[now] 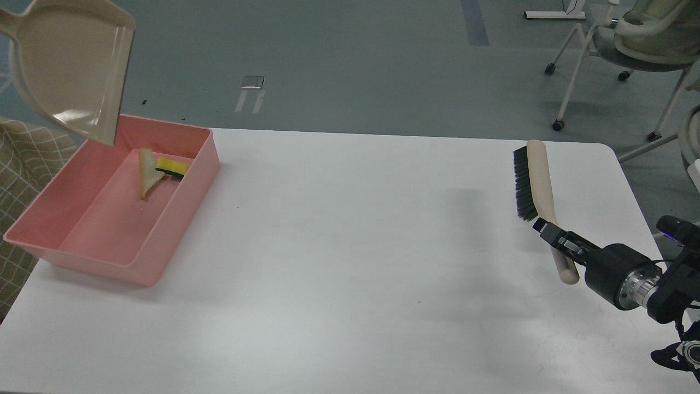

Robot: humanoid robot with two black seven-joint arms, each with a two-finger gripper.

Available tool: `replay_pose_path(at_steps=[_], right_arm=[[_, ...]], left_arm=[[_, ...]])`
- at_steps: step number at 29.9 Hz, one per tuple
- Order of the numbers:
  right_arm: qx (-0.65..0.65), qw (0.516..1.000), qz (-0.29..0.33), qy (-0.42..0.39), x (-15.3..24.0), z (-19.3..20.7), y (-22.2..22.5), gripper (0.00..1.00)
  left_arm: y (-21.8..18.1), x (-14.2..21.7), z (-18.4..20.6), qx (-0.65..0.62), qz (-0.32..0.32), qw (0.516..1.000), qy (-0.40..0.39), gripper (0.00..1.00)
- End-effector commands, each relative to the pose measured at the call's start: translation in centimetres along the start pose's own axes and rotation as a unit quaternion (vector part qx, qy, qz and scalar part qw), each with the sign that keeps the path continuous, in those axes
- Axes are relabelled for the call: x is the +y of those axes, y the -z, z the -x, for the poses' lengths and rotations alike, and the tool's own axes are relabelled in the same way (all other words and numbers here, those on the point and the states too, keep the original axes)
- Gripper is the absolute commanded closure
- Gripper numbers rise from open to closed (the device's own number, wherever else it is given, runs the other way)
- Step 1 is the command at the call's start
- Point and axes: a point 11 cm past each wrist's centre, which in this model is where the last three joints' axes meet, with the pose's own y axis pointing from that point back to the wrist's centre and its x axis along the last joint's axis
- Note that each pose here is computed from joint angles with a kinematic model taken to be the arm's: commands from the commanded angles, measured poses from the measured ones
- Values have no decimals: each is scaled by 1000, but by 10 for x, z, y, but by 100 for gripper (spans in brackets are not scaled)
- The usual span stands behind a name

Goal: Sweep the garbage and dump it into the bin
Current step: 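Bring the empty dustpan back and lower it onto the table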

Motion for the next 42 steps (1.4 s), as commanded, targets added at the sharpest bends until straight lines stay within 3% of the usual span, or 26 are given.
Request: replay_pose_path(at_steps=[1,4,6,12,20,26,34,42], right_arm=[[9,1000,14,-10,6,-10,-8,100],[30,999,35,-9,16,-18,-20,100],[38,998,50,-11,22,-24,-29,100],[63,993,98,-29,41,-54,-57,100],[63,989,133,-22,47,-60,-84,100],[75,986,145,-13,50,-61,-90,100],[82,986,145,26,42,-37,-91,100],[48,992,106,50,21,-1,-73,100]], left_arm=[[-20,-13,-1,113,47,992,-23,100],[-24,-35,28,242,82,967,-24,100],[-37,-71,83,325,101,940,9,100],[-85,-122,186,441,142,884,63,100],[-155,-157,328,564,119,808,124,100],[-158,-159,386,593,73,790,140,100],[-161,-147,413,566,63,806,161,100],[-155,-142,420,555,46,817,152,100]])
